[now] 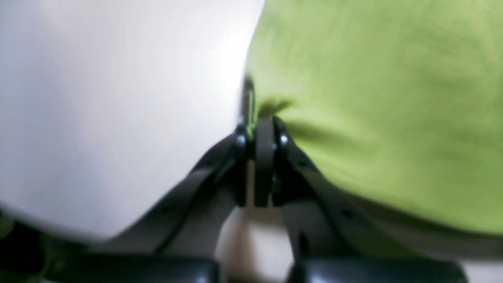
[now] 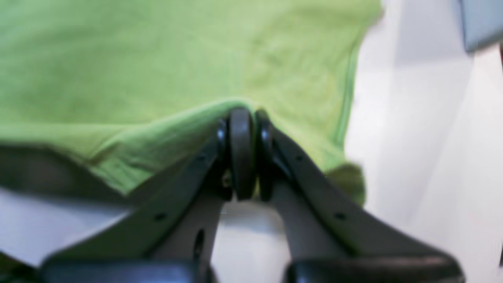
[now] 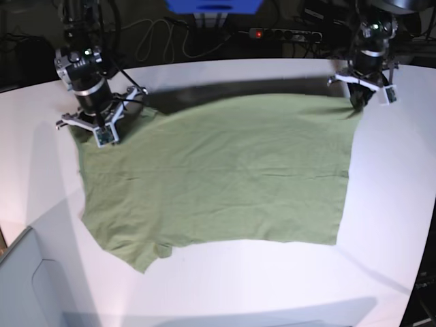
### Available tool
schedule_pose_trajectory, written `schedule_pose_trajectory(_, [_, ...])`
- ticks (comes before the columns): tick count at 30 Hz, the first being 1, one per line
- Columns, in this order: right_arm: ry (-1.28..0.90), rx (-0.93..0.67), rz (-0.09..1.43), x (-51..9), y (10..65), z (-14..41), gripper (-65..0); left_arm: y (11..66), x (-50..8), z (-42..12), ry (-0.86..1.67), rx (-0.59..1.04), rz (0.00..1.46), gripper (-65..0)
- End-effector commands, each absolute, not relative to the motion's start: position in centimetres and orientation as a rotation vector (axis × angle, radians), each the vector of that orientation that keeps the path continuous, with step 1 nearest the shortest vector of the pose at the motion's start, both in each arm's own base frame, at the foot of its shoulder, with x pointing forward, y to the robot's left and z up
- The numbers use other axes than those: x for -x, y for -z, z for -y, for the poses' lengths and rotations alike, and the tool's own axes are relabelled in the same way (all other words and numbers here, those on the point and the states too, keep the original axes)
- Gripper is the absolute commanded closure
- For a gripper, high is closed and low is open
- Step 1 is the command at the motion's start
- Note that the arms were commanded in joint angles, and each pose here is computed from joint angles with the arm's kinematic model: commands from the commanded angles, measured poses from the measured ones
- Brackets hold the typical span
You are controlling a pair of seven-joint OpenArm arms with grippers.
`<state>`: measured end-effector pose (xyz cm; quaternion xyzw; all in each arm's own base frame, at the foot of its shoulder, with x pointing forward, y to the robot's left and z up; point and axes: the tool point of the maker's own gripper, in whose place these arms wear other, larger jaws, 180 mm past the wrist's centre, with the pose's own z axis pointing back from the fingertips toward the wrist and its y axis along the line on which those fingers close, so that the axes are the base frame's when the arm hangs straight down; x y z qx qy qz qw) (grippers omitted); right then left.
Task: Fold the T-shirt properly
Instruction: 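Lift the gripped side edge with both grippers and pull it taut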
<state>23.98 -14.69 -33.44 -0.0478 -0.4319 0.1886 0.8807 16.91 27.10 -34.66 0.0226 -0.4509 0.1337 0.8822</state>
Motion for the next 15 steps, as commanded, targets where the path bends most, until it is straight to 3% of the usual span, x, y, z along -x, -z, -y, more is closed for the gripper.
schedule_pose_trajectory(1, [-0.392, 0.101, 0.926, -24.4, 32.9, 14.6, -0.2, 33.8, -17.2, -27.2, -0.268, -0.054, 0.969, 0.0])
schedule_pose_trajectory(15, [-0.384, 0.111, 0.926, -27.8, 34.2, 15.2, -0.2, 35.4, -20.1, -28.9, -0.330, -0.051, 0.992, 0.0])
